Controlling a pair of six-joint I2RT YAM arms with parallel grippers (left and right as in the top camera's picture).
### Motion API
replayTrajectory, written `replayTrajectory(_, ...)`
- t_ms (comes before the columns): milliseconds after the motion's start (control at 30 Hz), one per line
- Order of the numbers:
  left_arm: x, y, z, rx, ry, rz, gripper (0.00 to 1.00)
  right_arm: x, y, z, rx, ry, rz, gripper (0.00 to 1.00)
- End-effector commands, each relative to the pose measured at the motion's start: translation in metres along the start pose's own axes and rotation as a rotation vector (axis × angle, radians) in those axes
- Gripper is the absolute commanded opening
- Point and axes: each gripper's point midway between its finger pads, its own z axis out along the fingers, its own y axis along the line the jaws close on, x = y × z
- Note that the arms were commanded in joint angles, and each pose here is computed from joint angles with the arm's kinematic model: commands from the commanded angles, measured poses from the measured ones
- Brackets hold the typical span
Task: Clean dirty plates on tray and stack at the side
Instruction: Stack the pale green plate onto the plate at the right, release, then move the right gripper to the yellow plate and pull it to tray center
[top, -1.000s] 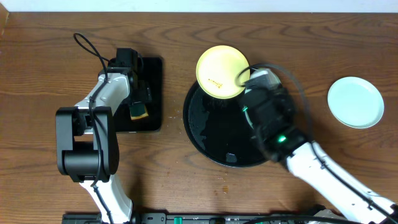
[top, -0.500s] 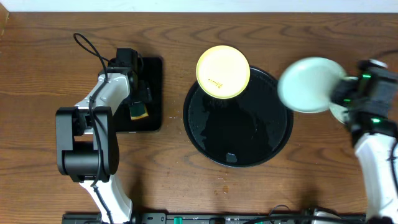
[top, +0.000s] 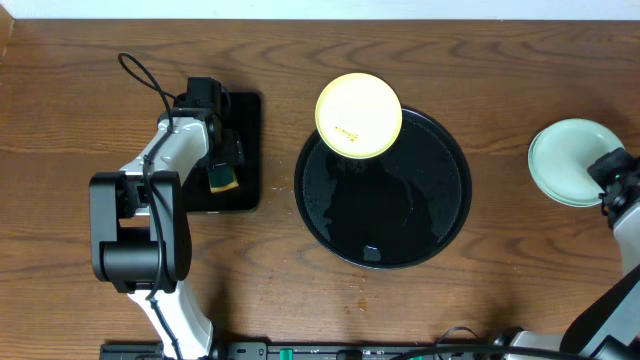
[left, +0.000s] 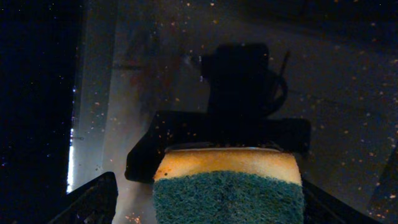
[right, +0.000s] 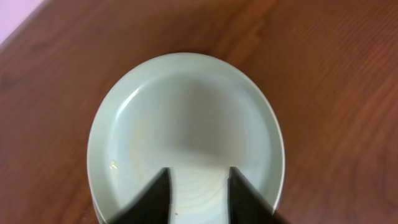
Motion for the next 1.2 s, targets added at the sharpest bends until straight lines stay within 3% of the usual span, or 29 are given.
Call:
replayTrajectory(0, 0.021, 0.002, 0.019, -0.021, 0.076, 0.016, 0.85, 0.000, 0.036, -0.004, -0.190, 0.023, -0.056, 0.43)
replayTrajectory(133, 0.021, 0.002, 0.019, -0.021, 0.076, 0.016, 0.85, 0.024, 0.099, -0.018, -0.447, 0.088, -0.218, 0.55)
replayTrajectory(333, 0.021, 0.002, 0.019, -0.021, 0.076, 0.016, 0.85, 0.089, 0.198, -0.052, -0.648, 0.230, -0.572, 0.67)
replayTrajectory(567, 0.021, 0.002, 0.019, -0.021, 0.075, 0.016, 0.85, 0.139, 0.280, -0.068, -0.592, 0.399, -0.927, 0.76)
replayTrajectory(700, 0.021, 0.002, 0.019, -0.021, 0.075, 0.016, 0.85, 0.170, 0.322, -0.049, -0.613, 0.426, -1.006, 0.70)
replayTrajectory(1067, 0.021, 0.002, 0.019, -0.021, 0.075, 0.016, 0.85, 0.227, 0.378, 0.009, -0.730, 0.277, -1.129, 0.61)
replayTrajectory(1100, 0.021, 0.002, 0.019, -0.021, 0.076, 0.016, 0.85, 0.229, 0.379, 0.013, -0.733, 0.272, -1.129, 0.59)
replayTrajectory(1167, 0.021, 0.002, 0.019, -0.021, 0.076, 0.016, 0.85, 0.232, 0.381, 0.016, -0.738, 0.264, -1.129, 0.42)
